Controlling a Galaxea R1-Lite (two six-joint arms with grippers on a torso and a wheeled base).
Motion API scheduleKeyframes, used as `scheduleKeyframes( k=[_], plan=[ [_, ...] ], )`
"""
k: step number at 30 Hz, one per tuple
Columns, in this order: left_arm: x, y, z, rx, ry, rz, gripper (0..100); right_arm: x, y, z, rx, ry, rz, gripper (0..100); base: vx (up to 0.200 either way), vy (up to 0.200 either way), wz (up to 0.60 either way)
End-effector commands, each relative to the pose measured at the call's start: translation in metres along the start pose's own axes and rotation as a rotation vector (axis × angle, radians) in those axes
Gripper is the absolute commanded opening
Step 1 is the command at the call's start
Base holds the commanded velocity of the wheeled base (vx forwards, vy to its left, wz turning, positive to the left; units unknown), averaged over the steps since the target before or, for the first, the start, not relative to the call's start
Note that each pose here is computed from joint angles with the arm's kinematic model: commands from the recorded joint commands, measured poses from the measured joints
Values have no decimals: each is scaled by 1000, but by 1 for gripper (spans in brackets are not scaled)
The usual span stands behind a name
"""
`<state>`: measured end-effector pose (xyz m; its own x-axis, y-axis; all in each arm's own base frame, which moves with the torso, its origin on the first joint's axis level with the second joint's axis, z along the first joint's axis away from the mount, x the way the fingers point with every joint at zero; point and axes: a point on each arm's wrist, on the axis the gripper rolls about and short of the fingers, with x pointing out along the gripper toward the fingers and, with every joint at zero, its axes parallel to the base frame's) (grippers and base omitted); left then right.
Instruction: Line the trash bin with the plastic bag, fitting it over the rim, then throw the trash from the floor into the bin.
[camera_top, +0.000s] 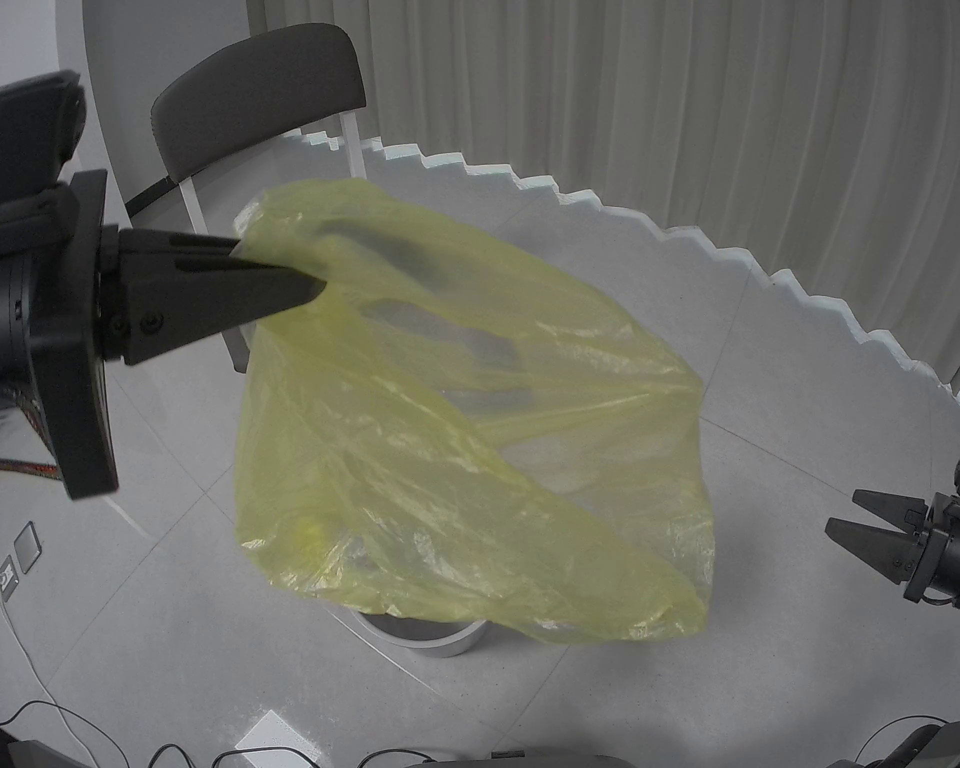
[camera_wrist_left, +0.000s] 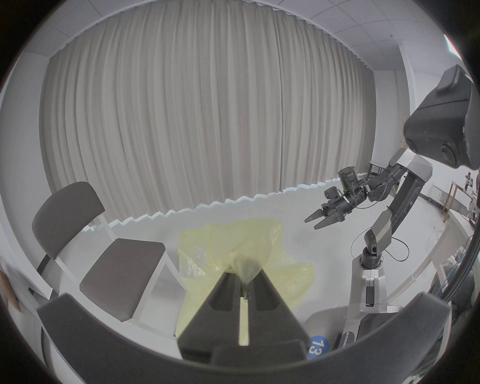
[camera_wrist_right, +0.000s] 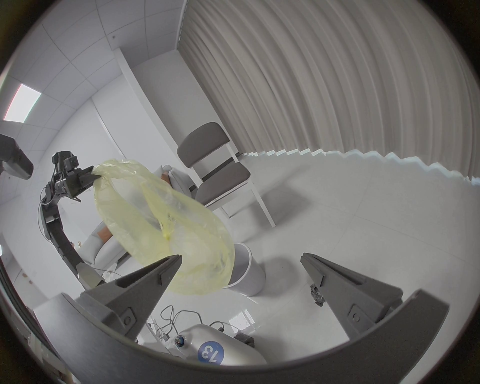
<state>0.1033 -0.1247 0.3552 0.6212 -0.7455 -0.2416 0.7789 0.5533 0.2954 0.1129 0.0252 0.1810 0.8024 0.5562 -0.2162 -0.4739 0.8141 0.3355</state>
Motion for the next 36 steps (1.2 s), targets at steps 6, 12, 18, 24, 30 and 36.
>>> scheduleKeyframes(
  k=[6, 12, 18, 24, 30, 36],
  plan=[
    [1, -3, 8, 8, -52, 13, 0, 55, -4, -3, -51, 126, 39, 100, 0, 0, 0],
    [2, -6, 10, 11, -79, 20, 0, 81, 4, -14, -66, 211, 46, 100, 0, 0, 0],
    [4, -5, 12, 11, -85, 19, 0, 83, 14, -21, -84, 233, 112, 100, 0, 0, 0],
    [8, -6, 13, 11, -86, 14, 0, 87, 17, -25, -86, 261, 129, 100, 0, 0, 0],
    [11, -5, 15, 10, -104, 25, 0, 90, 15, -27, -86, 272, 117, 100, 0, 0, 0],
    [15, -5, 14, 10, -93, 28, 0, 81, 16, -26, -90, 254, 111, 100, 0, 0, 0]
  ],
)
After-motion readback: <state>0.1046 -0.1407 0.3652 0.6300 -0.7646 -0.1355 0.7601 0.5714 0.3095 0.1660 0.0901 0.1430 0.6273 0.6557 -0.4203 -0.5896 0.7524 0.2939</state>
